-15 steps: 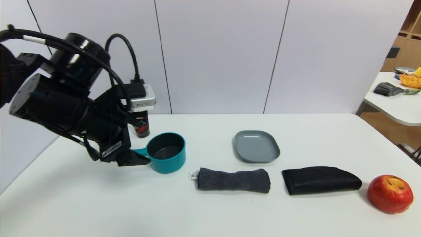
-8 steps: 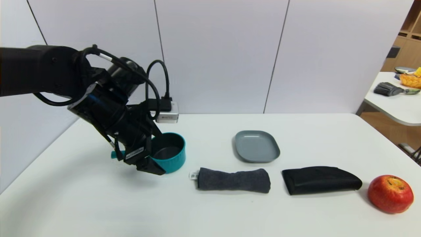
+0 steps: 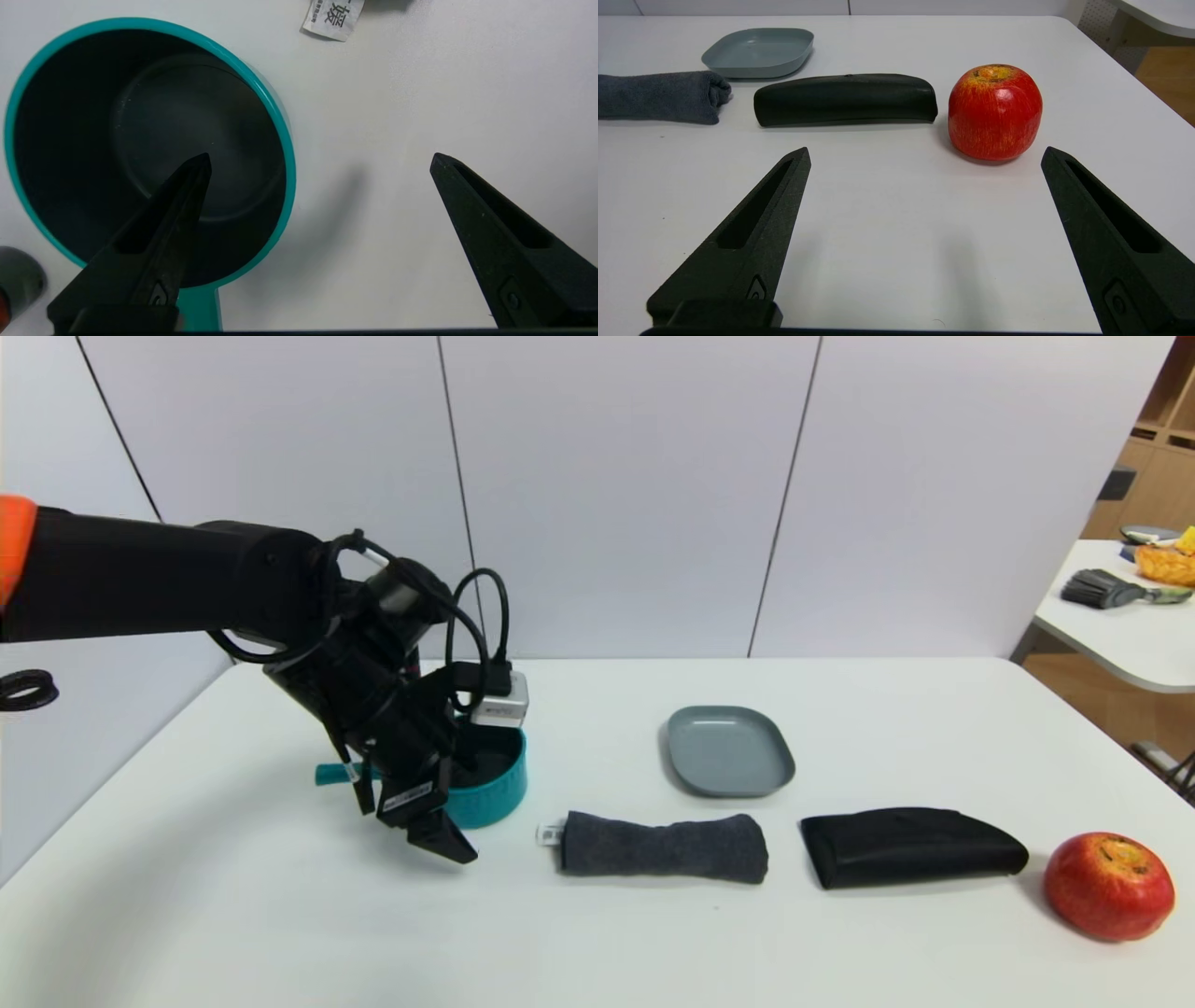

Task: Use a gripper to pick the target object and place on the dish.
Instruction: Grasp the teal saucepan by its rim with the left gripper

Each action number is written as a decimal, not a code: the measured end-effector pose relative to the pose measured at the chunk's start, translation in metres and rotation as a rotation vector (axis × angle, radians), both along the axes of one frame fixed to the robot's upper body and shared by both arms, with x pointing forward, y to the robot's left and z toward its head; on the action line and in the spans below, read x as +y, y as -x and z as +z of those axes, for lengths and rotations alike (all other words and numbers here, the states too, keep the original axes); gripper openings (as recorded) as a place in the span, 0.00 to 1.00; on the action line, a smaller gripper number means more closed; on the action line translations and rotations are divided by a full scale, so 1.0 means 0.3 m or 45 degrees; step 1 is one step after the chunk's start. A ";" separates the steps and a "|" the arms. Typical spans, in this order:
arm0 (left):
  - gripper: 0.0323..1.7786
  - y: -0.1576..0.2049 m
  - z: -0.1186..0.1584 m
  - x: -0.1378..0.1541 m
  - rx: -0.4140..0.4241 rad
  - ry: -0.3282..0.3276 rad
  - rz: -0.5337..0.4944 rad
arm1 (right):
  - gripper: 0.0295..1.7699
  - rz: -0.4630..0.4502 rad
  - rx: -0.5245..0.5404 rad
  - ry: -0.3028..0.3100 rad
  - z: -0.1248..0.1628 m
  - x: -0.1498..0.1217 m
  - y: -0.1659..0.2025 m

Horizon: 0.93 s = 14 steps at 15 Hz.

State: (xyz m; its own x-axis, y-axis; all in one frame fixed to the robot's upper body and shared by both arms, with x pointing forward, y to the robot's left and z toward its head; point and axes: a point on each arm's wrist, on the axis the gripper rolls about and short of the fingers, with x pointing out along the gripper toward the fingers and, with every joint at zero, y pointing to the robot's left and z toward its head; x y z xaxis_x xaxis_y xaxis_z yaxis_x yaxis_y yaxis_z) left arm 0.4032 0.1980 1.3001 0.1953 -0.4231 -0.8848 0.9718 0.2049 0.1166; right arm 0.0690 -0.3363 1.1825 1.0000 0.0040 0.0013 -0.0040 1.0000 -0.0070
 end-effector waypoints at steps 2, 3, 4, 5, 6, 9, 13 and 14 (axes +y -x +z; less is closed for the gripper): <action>0.95 -0.010 -0.024 -0.004 0.025 -0.019 -0.013 | 0.97 0.000 0.000 0.000 0.000 0.000 0.000; 0.95 -0.014 -0.034 -0.006 0.035 -0.024 -0.014 | 0.97 0.000 0.000 0.000 0.000 0.000 0.000; 0.95 -0.018 -0.041 -0.007 0.043 -0.027 -0.014 | 0.97 0.000 0.000 0.001 0.000 0.000 0.000; 0.95 -0.022 -0.048 -0.007 0.049 -0.029 -0.013 | 0.97 0.000 0.000 0.000 0.000 0.000 0.000; 0.95 -0.026 -0.054 -0.006 0.056 -0.032 -0.011 | 0.97 0.000 0.000 0.000 0.000 0.000 0.000; 0.95 -0.034 -0.069 -0.008 0.070 -0.038 -0.010 | 0.97 0.000 0.000 0.000 0.000 0.000 0.000; 0.95 -0.039 -0.080 -0.010 0.081 -0.043 -0.010 | 0.97 0.000 0.000 0.000 0.000 0.000 0.000; 0.84 -0.040 -0.081 -0.010 0.082 -0.042 -0.010 | 0.97 0.000 0.000 0.001 0.000 0.000 0.000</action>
State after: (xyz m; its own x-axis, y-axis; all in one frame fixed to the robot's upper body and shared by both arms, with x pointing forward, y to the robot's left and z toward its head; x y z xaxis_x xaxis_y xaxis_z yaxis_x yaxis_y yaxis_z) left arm 0.4151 0.1949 1.2758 0.1341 -0.3946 -0.9090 0.9791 0.1945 0.0600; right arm 0.0690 -0.3363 1.1825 1.0000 0.0040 0.0013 -0.0040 1.0000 -0.0077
